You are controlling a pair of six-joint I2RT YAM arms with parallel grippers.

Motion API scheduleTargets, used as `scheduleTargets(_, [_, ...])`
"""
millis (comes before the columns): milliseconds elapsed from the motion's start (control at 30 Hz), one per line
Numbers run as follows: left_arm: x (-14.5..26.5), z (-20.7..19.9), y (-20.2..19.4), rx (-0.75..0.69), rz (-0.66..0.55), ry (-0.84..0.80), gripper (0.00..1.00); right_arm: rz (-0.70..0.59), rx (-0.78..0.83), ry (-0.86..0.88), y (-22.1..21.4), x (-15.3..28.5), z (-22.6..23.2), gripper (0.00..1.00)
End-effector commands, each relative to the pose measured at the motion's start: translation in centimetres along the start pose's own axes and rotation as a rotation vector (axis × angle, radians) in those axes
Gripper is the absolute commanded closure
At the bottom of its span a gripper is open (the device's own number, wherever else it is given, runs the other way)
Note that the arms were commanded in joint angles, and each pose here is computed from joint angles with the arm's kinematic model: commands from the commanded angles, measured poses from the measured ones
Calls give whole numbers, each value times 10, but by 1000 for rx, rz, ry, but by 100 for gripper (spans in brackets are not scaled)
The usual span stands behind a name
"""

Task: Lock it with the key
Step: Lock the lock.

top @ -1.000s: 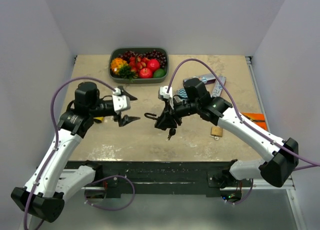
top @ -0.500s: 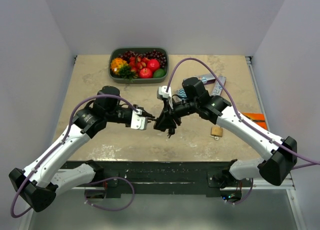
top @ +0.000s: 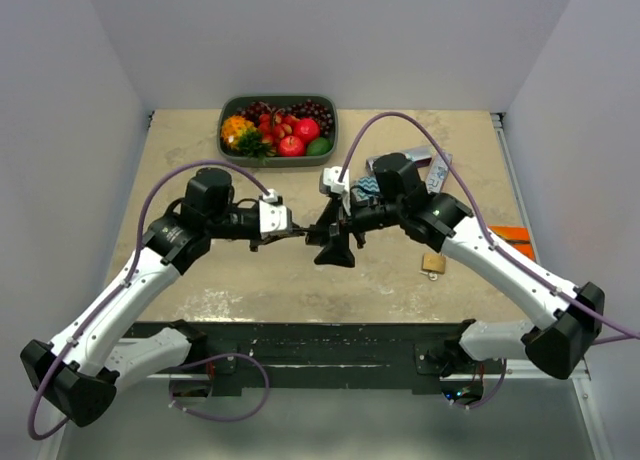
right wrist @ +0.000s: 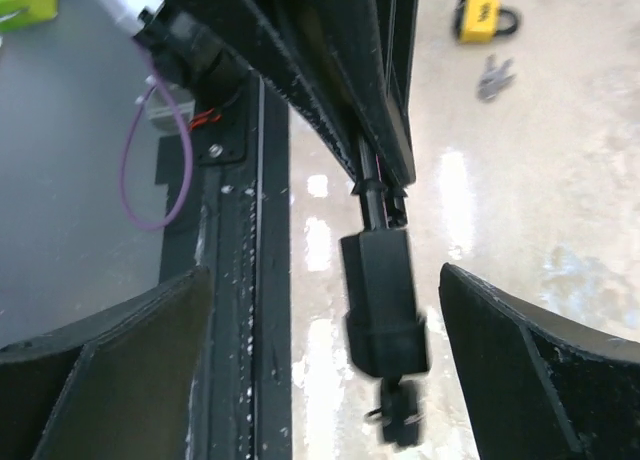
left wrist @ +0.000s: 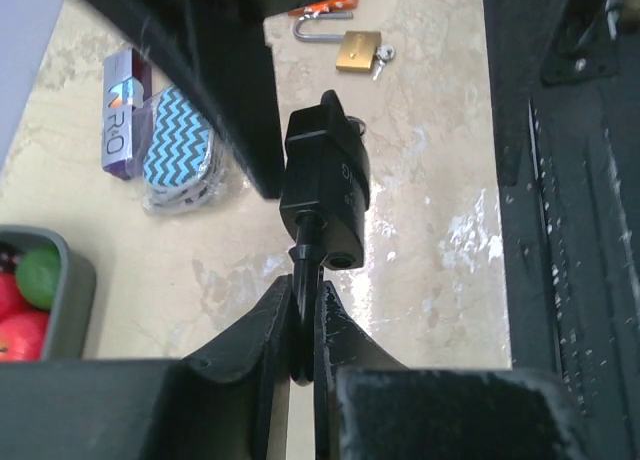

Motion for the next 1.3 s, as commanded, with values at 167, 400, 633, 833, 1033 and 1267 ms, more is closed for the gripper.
scheduleTargets(167, [27,-1,52,95,-313,-108,100,-125,210,-261,30,53,18,1])
scheduleTargets(400, [30,-6,71,134,-381,-191,100,-205,210,-212,42,55,24,5])
scheduleTargets(633, [32,-11,79,202,-458,-216,100,-221,174,-115,41,42,20,15])
scheduleTargets(833, [30,-10,77,237,-459,-202,100,-271,185,-121,48,40,17,26])
scheduleTargets(1033, [27,-10,72,261,-459,-202,100,-297,186,-97,50,38,18,43])
scheduleTargets(1267, [27,-10,76,284,-479,-218,100,-312,176,-60,51,35,17,65])
Point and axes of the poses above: each gripper's point midway between its finger pads, its own x axis back along the fingers, its own z axis along the line the jaws close on, y = z × x, the point moved 10 cm from there along x, back along the fingers, and after that the axes turned 13 degrees about x, right-handed, at the moved point
